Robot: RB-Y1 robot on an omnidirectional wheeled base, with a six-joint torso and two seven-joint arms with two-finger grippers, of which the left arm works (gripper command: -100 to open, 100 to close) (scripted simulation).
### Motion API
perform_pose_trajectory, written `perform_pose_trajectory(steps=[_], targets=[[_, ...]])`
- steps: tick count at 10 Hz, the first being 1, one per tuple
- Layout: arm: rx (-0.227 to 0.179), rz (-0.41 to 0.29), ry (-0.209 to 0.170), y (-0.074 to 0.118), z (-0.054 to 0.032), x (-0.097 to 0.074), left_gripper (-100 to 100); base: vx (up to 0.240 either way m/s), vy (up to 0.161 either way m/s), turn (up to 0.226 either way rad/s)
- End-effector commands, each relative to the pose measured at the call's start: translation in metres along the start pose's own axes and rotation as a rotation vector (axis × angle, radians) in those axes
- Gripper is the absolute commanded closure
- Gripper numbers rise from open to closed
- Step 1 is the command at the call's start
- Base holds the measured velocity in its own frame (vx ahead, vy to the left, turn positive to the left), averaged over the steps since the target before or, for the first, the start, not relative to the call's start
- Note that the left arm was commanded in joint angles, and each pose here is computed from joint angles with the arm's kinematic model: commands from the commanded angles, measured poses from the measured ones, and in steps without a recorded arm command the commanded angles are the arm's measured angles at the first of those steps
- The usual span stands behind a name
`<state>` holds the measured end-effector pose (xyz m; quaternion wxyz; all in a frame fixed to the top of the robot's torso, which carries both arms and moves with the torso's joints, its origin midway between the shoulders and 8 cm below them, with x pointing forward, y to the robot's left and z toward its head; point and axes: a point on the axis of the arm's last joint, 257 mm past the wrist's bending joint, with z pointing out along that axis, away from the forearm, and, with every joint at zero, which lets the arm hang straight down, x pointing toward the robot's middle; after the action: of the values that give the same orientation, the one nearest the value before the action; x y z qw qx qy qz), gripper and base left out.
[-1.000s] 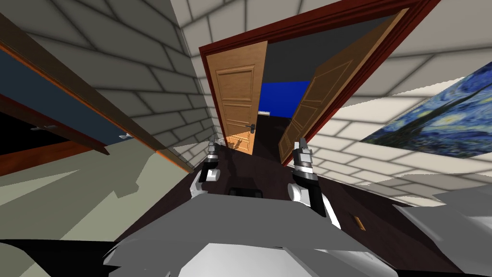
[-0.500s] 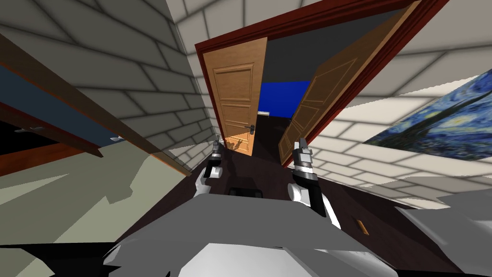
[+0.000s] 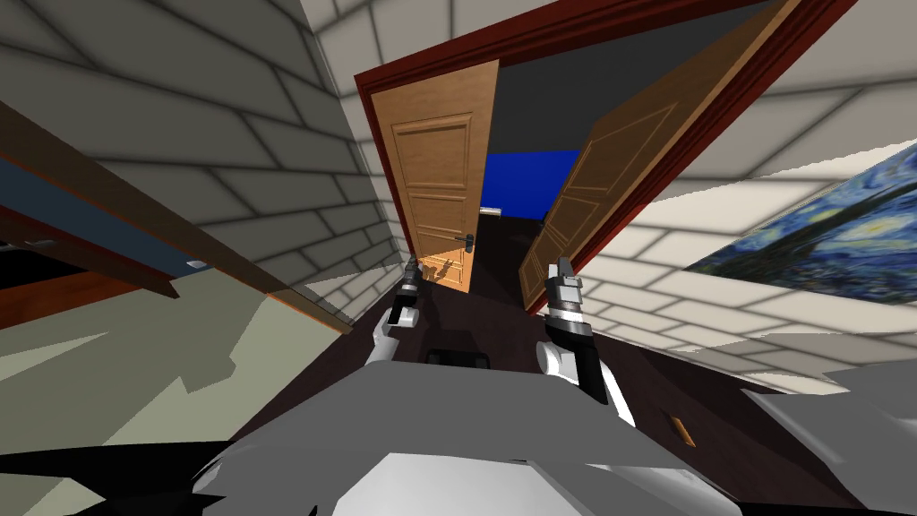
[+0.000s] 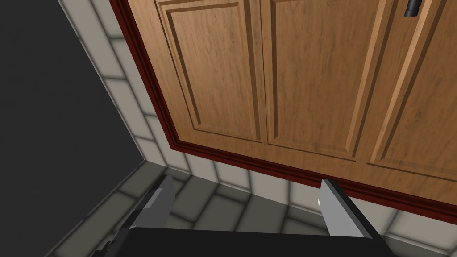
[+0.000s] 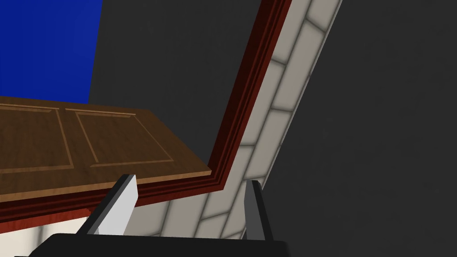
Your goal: Push the door open
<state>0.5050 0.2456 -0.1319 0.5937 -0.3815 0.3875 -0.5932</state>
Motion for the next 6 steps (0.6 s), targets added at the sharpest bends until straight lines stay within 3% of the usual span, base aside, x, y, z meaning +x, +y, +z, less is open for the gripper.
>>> perform_pose_trajectory(steps=[1,6], targets=[[-0.020,-0.001,0.009,0.013,0.0035,0.003,-100,0.099,-0.007,-0.019],[-0.092,-0.003,0.035,0.053,0.0145,0.019,-100,0.099,-0.004,-0.018]])
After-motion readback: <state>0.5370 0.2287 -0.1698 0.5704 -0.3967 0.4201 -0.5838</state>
